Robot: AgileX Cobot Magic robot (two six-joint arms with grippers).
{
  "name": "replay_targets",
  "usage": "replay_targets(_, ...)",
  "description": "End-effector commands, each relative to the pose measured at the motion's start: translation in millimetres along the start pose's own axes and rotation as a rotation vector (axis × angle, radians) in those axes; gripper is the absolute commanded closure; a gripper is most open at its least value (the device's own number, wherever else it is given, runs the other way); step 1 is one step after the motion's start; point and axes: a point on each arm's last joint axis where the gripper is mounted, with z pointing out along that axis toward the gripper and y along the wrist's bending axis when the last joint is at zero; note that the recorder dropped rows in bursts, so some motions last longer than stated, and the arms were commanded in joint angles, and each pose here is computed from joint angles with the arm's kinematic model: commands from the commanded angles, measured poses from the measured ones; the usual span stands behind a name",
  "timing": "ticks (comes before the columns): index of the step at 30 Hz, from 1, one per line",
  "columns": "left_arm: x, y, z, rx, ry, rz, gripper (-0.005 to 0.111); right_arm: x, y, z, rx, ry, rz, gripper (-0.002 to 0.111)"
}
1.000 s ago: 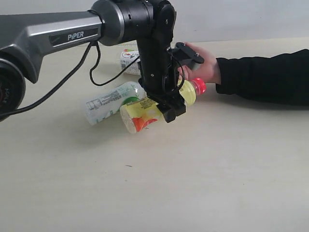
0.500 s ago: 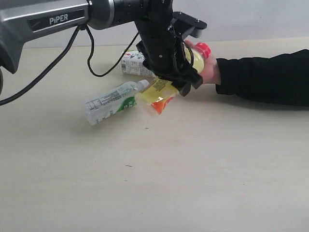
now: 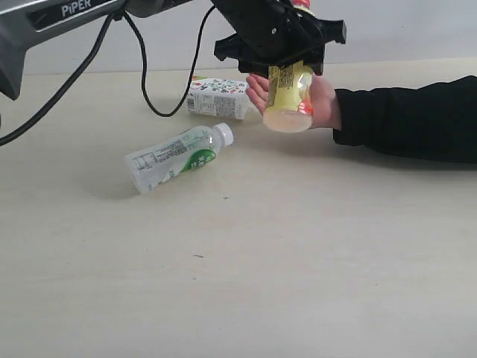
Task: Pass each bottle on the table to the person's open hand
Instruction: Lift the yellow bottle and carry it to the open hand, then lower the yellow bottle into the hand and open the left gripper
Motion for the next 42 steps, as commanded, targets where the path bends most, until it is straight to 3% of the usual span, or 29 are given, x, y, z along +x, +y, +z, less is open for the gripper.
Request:
replay_targets(1,-15.2,3.8,-7.9,0.100,-0.028,-0.132,0.105,0.5,-0.1,0.1,0.000,-0.010,0.000,0.108)
replay_targets(11,-33.3,39.1,-4.0,0.265,0.008,-0.366,0.105,0.5,-0.1,0.1,0.000,-0.010,0.000,0.108)
replay_targets(23,-28.2,41.3,32.5,0.471,0.025,-0.475,0.105,0.5,-0.1,0.1,0.000,-0.010,0.000,0.108)
replay_targets(35,-24.1,47.6,36.3,0.390,0.025,-0.343,0.105,0.5,-0.1,0.1,0.000,-0.010,0.000,0.108)
replay_targets(42,-15.7,49.6,41.8,0.381,0.106,-0.364,0.105,0.5,-0.1,0.1,0.000,-0.010,0.000,0.108)
